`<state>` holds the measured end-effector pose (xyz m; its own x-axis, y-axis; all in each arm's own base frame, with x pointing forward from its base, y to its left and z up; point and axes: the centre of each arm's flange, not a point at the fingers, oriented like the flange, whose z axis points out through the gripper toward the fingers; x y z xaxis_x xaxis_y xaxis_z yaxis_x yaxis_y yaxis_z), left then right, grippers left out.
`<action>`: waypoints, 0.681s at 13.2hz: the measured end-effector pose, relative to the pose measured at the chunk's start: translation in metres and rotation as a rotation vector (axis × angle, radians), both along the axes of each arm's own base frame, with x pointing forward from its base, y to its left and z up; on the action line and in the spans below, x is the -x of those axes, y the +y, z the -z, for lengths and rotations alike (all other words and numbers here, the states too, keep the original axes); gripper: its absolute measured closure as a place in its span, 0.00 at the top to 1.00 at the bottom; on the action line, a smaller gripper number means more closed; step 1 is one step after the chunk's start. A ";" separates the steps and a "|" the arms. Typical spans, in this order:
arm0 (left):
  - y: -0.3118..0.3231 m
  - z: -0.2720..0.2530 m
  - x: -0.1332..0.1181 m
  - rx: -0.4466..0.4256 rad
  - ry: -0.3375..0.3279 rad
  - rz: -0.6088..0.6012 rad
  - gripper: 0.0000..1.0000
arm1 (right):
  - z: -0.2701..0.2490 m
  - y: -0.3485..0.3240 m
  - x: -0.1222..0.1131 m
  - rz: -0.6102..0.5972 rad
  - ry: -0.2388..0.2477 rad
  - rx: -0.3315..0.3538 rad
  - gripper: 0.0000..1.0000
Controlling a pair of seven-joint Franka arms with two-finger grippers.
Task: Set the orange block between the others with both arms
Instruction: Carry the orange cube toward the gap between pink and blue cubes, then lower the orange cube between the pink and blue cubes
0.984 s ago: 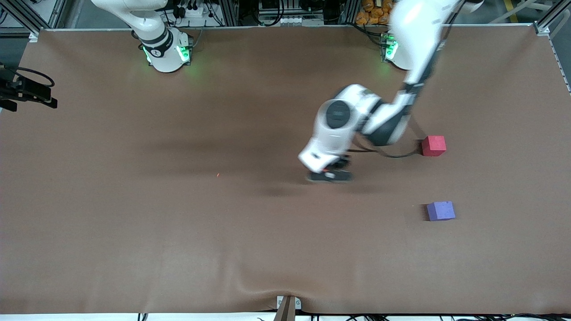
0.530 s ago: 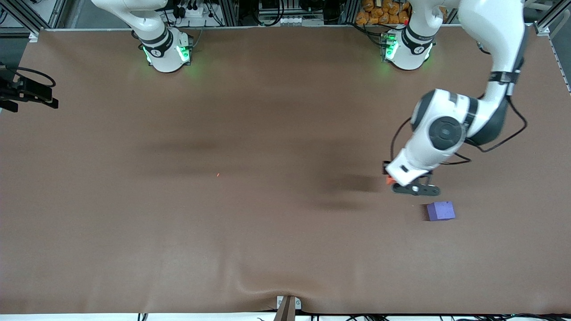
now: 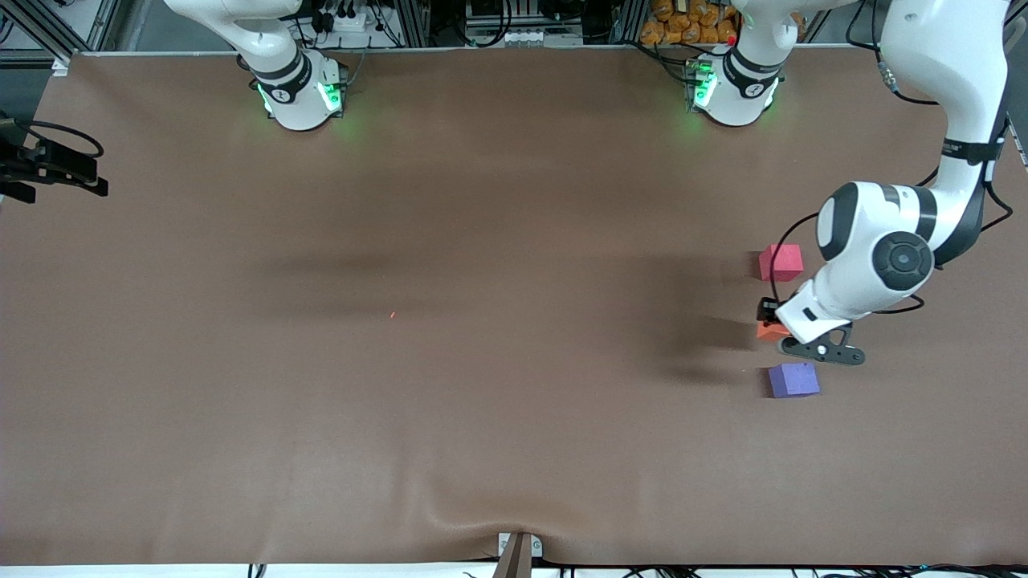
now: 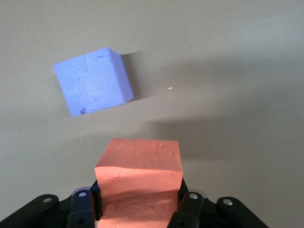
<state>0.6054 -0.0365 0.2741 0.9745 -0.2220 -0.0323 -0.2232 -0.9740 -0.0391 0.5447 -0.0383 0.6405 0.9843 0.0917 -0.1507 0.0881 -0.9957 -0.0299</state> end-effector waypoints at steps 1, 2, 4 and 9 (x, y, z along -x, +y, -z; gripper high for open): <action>0.014 0.013 0.001 0.007 -0.005 0.004 0.56 | 0.000 0.003 0.000 -0.006 0.000 0.000 1.00; 0.024 0.025 0.003 0.013 -0.001 0.001 0.56 | 0.000 0.006 -0.001 -0.012 -0.001 0.000 1.00; 0.034 0.042 0.004 0.019 0.012 -0.011 0.56 | 0.000 0.008 -0.001 -0.015 -0.001 0.000 1.00; 0.043 0.061 0.005 0.028 0.026 -0.028 0.56 | 0.000 0.008 -0.001 -0.015 0.000 0.000 1.00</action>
